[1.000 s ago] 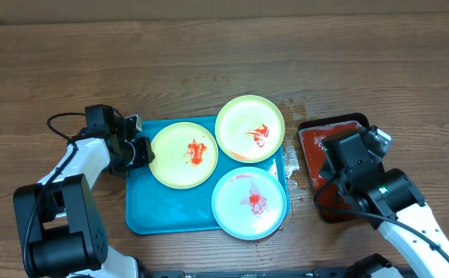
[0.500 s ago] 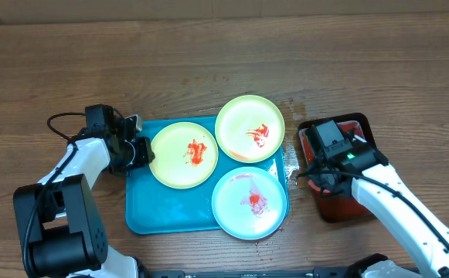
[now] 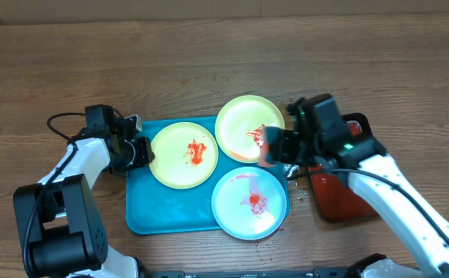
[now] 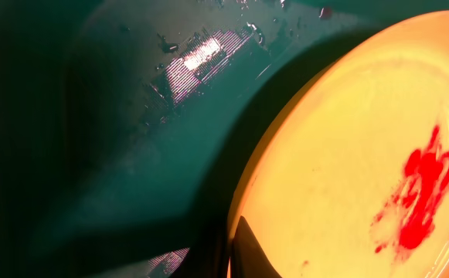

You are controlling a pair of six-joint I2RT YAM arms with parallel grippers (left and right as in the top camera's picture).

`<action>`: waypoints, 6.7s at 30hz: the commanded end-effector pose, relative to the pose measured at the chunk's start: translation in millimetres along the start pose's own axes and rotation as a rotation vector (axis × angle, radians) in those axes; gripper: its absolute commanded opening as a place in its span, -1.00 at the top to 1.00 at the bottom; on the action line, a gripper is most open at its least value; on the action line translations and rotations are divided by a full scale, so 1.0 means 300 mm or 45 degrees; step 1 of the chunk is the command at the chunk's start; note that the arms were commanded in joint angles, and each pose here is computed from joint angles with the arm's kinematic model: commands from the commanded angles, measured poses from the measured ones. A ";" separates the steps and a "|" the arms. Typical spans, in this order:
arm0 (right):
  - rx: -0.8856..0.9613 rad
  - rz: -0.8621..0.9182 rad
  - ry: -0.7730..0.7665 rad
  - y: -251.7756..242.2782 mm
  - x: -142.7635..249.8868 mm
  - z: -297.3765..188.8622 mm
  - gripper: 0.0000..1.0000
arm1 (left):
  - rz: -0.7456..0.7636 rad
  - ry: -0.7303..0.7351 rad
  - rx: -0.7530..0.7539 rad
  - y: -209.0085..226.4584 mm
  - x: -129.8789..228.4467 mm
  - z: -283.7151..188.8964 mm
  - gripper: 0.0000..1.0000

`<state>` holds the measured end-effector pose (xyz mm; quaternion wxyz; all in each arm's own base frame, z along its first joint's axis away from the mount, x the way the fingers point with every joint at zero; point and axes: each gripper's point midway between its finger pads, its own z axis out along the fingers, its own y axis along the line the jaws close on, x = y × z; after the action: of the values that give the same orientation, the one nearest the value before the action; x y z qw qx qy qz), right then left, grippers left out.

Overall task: Clean dirty plates on tray and stack at the side
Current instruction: 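Carry the sponge left over the held yellow plate, then scrub the left yellow plate with the sponge in the right gripper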

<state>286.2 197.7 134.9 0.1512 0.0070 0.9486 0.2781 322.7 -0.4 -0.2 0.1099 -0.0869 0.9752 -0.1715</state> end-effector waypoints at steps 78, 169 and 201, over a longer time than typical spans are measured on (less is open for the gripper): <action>0.247 -0.539 0.078 0.236 -0.038 0.797 0.92 | -0.047 0.153 -0.137 0.071 0.114 0.042 0.91; -0.062 -0.128 0.554 0.265 0.184 0.849 0.92 | -0.051 0.151 -0.137 0.071 0.112 0.042 0.91; 0.192 -0.063 0.770 0.048 0.245 0.742 0.92 | -0.057 0.139 -0.136 0.071 0.105 0.043 0.91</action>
<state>328.0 347.0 4.0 -0.0610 -0.0773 0.9613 0.2573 316.0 -2.4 -0.2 0.0948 -0.0847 0.9782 -0.1639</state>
